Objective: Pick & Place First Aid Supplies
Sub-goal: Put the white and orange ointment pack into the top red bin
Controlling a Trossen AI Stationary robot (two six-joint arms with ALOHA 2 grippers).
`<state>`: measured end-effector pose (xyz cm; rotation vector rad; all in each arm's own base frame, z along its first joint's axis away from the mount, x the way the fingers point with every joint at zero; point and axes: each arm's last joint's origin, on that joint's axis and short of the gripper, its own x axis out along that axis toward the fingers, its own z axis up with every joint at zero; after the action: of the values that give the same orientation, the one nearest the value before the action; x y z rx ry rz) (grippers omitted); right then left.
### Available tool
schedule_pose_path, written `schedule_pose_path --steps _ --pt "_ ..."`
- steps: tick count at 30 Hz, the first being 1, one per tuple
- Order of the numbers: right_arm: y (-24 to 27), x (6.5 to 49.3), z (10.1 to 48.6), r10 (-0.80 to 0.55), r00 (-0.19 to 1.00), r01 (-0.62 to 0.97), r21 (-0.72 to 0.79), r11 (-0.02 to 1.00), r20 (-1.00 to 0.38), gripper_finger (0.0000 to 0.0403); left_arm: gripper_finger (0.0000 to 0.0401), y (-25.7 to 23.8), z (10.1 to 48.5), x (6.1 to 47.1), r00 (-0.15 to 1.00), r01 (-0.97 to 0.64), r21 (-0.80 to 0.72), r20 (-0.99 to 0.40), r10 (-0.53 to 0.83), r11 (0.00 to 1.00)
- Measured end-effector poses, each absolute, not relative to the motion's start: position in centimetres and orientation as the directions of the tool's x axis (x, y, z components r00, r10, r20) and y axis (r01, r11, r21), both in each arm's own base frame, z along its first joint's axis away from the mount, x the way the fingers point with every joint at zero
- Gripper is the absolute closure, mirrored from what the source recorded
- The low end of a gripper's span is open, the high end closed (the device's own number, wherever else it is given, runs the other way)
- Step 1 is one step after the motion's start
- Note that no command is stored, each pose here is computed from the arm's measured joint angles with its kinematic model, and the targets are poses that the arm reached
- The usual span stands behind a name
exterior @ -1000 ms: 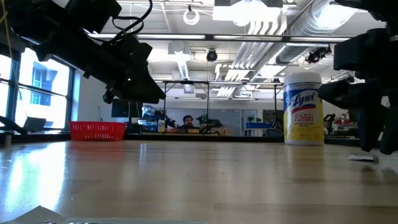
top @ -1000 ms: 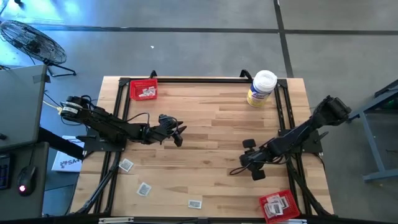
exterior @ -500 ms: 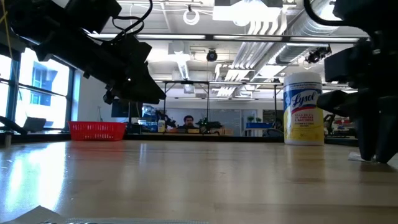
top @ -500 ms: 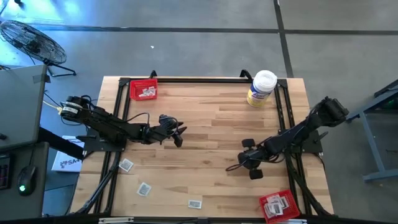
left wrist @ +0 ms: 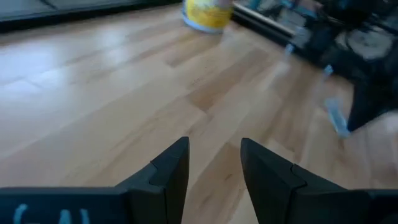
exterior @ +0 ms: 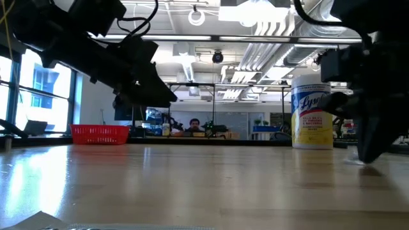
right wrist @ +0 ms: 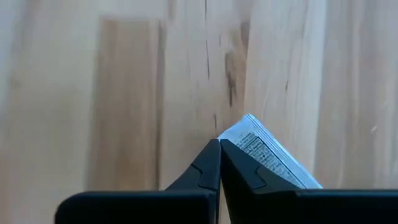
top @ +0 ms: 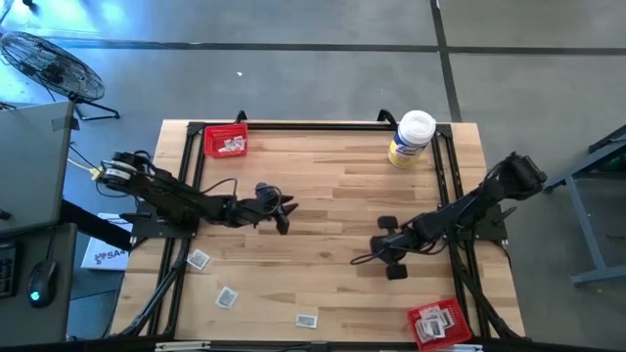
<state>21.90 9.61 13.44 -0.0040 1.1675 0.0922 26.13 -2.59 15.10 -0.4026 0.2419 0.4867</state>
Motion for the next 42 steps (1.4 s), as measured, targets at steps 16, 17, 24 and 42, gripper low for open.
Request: schedule_pose_path --steps 16,17,24,42 --pt "10.9 25.3 19.4 0.085 0.604 0.02 0.122 0.992 -0.792 0.0402 0.0258 -8.1 16.1 35.6 0.969 -0.096 0.073 -0.223 0.11 0.993" --pt "11.0 25.5 19.9 0.087 0.616 0.019 0.126 0.992 -0.783 0.0402 0.0258 -8.3 16.3 36.2 0.966 -0.079 0.109 -0.239 0.103 0.991" --pt "11.5 27.0 23.1 0.075 0.696 0.044 0.146 0.988 -0.714 0.0402 0.0258 -9.2 18.0 39.2 0.95 0.029 0.276 -0.307 0.059 0.961" --pt "11.1 27.7 24.1 0.061 0.736 0.104 0.202 0.974 -0.674 0.0403 0.0258 -10.9 19.5 39.7 0.955 0.104 0.484 -0.294 0.049 0.869"
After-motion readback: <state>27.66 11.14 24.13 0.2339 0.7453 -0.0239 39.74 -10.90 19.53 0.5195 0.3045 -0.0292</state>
